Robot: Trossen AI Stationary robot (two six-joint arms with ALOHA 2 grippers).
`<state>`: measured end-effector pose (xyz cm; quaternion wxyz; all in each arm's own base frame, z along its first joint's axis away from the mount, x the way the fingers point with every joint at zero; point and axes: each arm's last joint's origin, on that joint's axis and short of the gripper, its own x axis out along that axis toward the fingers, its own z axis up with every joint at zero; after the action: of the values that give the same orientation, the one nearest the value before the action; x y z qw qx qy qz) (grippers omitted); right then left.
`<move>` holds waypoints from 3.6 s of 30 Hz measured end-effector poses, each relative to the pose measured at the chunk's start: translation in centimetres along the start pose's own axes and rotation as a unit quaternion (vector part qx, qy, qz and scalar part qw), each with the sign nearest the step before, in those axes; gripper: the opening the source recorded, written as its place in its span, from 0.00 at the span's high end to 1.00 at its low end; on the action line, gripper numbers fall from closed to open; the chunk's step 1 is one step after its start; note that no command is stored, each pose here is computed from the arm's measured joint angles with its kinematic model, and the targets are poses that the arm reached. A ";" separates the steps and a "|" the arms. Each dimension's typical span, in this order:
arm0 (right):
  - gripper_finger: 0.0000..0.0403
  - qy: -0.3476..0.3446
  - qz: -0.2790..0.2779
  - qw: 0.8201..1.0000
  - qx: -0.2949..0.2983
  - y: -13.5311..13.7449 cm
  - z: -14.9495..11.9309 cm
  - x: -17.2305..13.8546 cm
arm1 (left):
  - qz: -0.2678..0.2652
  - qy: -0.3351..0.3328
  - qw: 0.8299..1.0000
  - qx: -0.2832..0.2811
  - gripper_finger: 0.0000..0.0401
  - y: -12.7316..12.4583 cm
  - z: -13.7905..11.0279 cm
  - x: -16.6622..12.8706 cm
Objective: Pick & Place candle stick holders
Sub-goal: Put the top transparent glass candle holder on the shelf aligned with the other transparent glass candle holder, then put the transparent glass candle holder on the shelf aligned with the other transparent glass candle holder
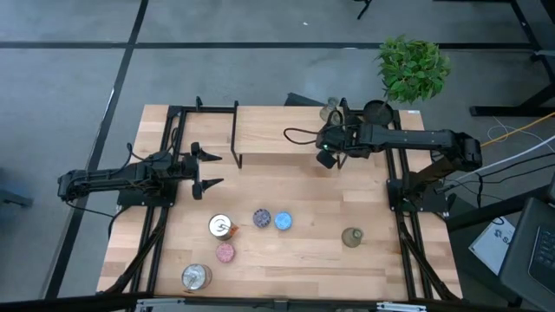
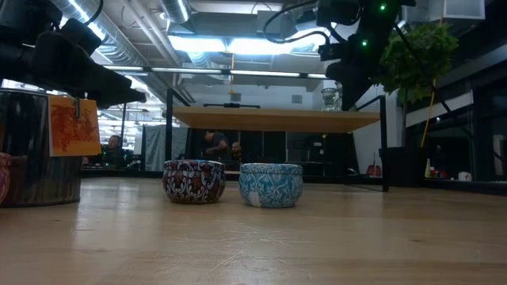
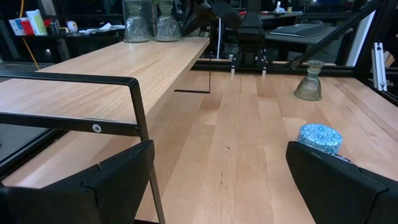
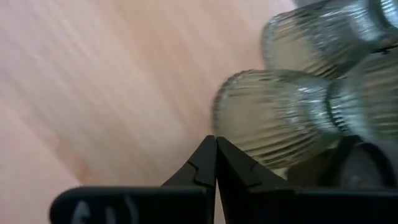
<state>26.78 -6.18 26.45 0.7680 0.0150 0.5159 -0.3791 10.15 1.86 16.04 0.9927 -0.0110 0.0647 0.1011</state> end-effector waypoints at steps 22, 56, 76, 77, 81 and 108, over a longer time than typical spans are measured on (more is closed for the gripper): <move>0.97 0.011 0.431 0.902 0.029 3.8 -2.1 -8.3 | 0.000 0.000 1.000 0.000 0.09 0.0 0.0 0.0; 0.66 0.201 0.487 0.841 0.121 14.3 -8.1 -12.5 | 0.000 0.000 1.000 0.000 0.09 0.0 0.0 0.0; 0.58 0.287 0.326 0.898 0.075 13.2 -13.2 -12.9 | 0.000 0.000 1.000 0.000 0.09 0.0 0.0 0.0; 0.58 0.278 0.322 0.902 0.073 13.2 -13.3 -12.9 | 0.000 0.000 1.000 0.000 0.09 0.0 0.0 0.0; 0.58 0.275 0.303 0.911 0.063 12.9 -13.8 -13.0 | 0.000 0.000 1.000 0.000 0.09 0.0 0.0 0.0; 0.58 0.237 0.272 0.931 0.055 13.6 -16.2 -10.6 | 0.000 0.000 1.000 0.000 0.09 0.0 0.0 0.0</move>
<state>20.32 16.19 22.37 0.6949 0.2867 0.6376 -0.1688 10.14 1.86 16.04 0.9927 -0.0110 0.0648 0.1012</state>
